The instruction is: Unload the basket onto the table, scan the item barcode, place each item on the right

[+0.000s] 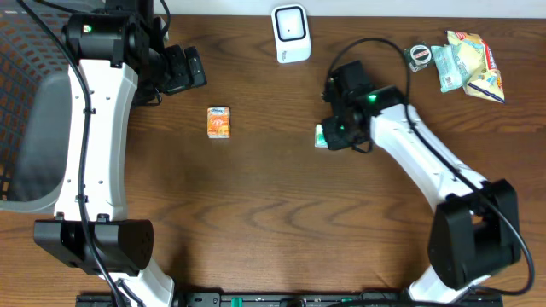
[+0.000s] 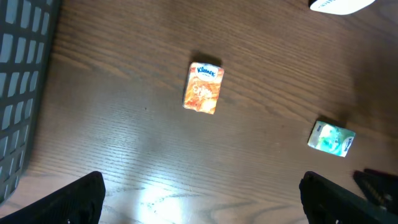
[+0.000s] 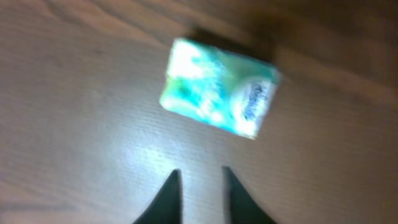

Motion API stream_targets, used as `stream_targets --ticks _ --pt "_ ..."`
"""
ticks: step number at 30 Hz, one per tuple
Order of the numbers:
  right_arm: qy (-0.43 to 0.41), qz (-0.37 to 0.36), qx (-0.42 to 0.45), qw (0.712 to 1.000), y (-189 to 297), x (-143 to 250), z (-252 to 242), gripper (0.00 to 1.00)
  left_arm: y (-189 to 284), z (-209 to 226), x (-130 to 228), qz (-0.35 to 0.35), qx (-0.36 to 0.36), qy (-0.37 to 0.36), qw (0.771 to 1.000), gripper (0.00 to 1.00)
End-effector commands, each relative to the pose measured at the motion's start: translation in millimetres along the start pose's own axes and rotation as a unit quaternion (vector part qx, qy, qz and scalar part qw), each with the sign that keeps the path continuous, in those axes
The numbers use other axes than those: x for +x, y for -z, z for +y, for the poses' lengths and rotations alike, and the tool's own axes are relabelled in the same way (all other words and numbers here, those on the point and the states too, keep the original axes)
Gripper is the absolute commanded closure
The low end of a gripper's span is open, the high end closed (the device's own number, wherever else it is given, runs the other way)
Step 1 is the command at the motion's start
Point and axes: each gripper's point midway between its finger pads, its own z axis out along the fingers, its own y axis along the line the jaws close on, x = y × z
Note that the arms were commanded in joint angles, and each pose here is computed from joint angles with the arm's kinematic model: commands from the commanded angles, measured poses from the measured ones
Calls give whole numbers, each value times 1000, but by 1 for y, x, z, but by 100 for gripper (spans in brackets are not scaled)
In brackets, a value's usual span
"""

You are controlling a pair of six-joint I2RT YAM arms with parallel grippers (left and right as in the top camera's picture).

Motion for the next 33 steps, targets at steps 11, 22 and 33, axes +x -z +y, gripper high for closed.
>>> stream_targets --ticks 11,22,33 --pt "-68 62 30 995 -58 40 -19 98 -1 4 -2 0 -8 0 1000 2" --pt "-130 -26 52 990 -71 1 -54 99 -1 4 -2 0 -8 0 1000 2" --pt "-115 -151 -74 979 -58 -67 -19 99 -1 4 -2 0 -8 0 1000 2"
